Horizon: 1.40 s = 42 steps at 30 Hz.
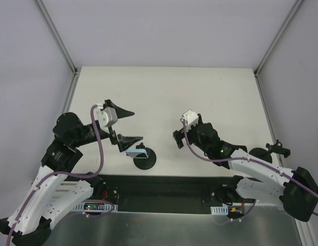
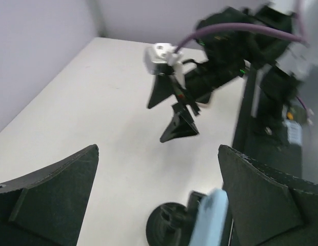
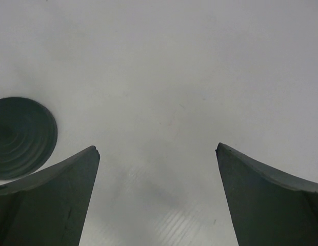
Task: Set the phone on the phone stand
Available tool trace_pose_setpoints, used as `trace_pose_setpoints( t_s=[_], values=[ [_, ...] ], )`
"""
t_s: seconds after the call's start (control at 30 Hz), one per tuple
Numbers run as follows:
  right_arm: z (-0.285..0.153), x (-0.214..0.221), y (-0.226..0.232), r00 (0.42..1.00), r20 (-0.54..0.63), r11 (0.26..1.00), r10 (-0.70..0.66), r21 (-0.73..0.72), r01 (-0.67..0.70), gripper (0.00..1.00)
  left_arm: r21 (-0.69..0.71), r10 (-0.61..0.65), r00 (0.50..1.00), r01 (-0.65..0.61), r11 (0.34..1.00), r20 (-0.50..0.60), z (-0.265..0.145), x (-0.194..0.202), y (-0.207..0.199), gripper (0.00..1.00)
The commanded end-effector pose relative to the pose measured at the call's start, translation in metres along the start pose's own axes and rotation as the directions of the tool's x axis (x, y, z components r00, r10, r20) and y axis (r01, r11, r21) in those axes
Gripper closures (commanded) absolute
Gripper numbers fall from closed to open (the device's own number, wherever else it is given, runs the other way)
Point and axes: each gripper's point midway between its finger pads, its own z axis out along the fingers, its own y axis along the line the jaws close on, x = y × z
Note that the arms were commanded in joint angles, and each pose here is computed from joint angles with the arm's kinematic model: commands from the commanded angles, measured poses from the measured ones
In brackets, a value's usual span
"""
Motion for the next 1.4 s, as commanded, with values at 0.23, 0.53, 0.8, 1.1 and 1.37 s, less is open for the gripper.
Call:
trace_pose_setpoints(
  t_s=[0.23,0.53,0.8,1.1,1.37],
  values=[
    [-0.057,-0.068,-0.114,0.895,-0.186,0.744,0.405,0.636,-0.204,0.00,-0.658,-0.221,0.970,0.234,0.715,0.105,-0.010,-0.015,0.144,0.01],
    [-0.221,-0.022,-0.216,0.715,0.279,0.118,0.641,0.885,-0.450,0.00,-0.742,-0.185,0.981,0.165,0.649,0.056,-0.027,0.024,0.152,0.01],
    [-0.362,0.007,-0.222,0.743,0.438,-0.375,0.506,0.888,-0.268,0.00,-0.758,-0.114,0.989,0.147,0.636,0.096,-0.040,0.016,0.144,0.01],
    [-0.336,0.054,-0.225,0.535,0.680,-0.488,0.501,0.733,-0.474,0.00,-0.727,-0.072,0.997,0.075,0.682,0.036,-0.025,0.024,0.131,0.01],
    [-0.312,0.082,-0.243,0.364,0.823,-0.540,0.436,0.563,-0.626,0.00,-0.710,-0.055,0.998,0.056,0.702,0.024,-0.019,0.025,0.125,0.01]
  ],
)
